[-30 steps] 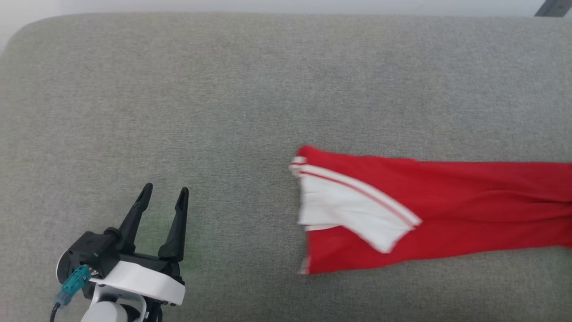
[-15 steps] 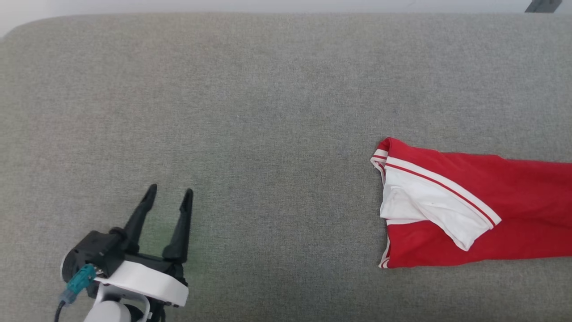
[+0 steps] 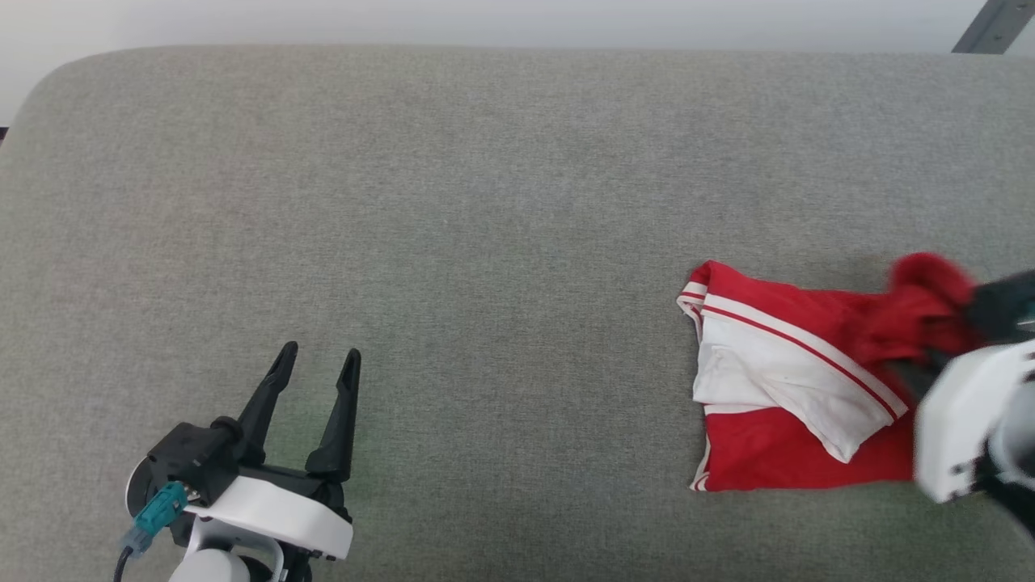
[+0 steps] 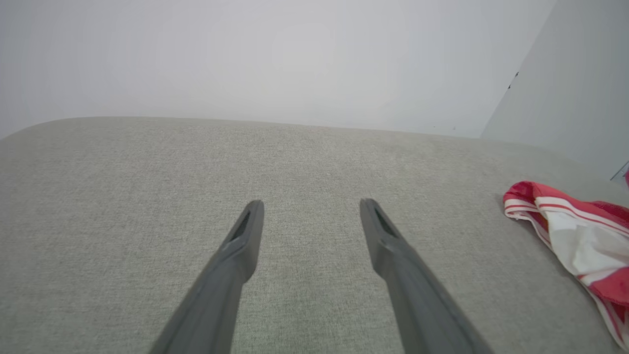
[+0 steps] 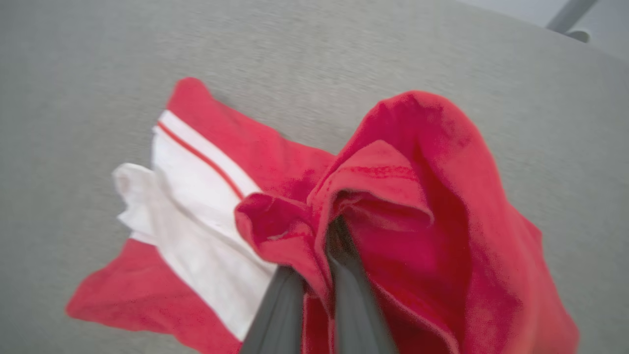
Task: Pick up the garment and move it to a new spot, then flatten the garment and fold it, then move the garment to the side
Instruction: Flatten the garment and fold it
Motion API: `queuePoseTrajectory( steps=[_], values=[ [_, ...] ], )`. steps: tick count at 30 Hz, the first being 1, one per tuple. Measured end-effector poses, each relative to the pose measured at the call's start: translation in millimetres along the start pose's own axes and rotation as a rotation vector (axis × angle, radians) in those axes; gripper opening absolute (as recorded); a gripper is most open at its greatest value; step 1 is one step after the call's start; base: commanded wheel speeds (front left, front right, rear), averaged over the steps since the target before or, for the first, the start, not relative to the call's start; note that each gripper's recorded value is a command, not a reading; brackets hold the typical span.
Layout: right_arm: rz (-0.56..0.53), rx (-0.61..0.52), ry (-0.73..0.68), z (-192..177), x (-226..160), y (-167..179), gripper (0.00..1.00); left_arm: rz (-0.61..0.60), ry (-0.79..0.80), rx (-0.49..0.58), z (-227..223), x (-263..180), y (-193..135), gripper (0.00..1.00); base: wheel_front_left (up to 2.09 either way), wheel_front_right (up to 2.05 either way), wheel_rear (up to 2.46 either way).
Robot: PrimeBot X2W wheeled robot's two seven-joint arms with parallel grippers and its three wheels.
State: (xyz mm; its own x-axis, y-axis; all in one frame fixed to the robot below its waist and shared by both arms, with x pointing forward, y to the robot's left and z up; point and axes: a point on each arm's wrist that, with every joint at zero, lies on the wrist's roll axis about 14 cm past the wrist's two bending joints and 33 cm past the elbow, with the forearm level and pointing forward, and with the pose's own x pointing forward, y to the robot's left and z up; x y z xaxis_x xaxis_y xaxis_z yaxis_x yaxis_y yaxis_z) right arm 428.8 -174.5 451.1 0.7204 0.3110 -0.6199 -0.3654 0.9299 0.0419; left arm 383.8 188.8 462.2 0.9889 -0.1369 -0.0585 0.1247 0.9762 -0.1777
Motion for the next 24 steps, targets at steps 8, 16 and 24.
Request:
queuePoseTrajectory(
  steps=[8, 16, 24],
  values=[
    [0.212, -0.126, 0.001, 16, 16, 82, 0.0, 0.019, -0.007, -0.013, 2, -2, 3, 1.0, 0.0, 0.0, 0.0],
    [0.317, -0.184, 0.104, -8, 41, 120, 0.0, 0.054, -0.016, -0.037, 4, -6, 9, 1.0, 0.0, 0.0, 0.0],
    [0.304, -0.195, 0.111, -16, 54, 117, 0.35, 0.074, -0.039, -0.051, 10, -7, 13, 1.0, 0.0, 0.0, 0.0]
  ],
)
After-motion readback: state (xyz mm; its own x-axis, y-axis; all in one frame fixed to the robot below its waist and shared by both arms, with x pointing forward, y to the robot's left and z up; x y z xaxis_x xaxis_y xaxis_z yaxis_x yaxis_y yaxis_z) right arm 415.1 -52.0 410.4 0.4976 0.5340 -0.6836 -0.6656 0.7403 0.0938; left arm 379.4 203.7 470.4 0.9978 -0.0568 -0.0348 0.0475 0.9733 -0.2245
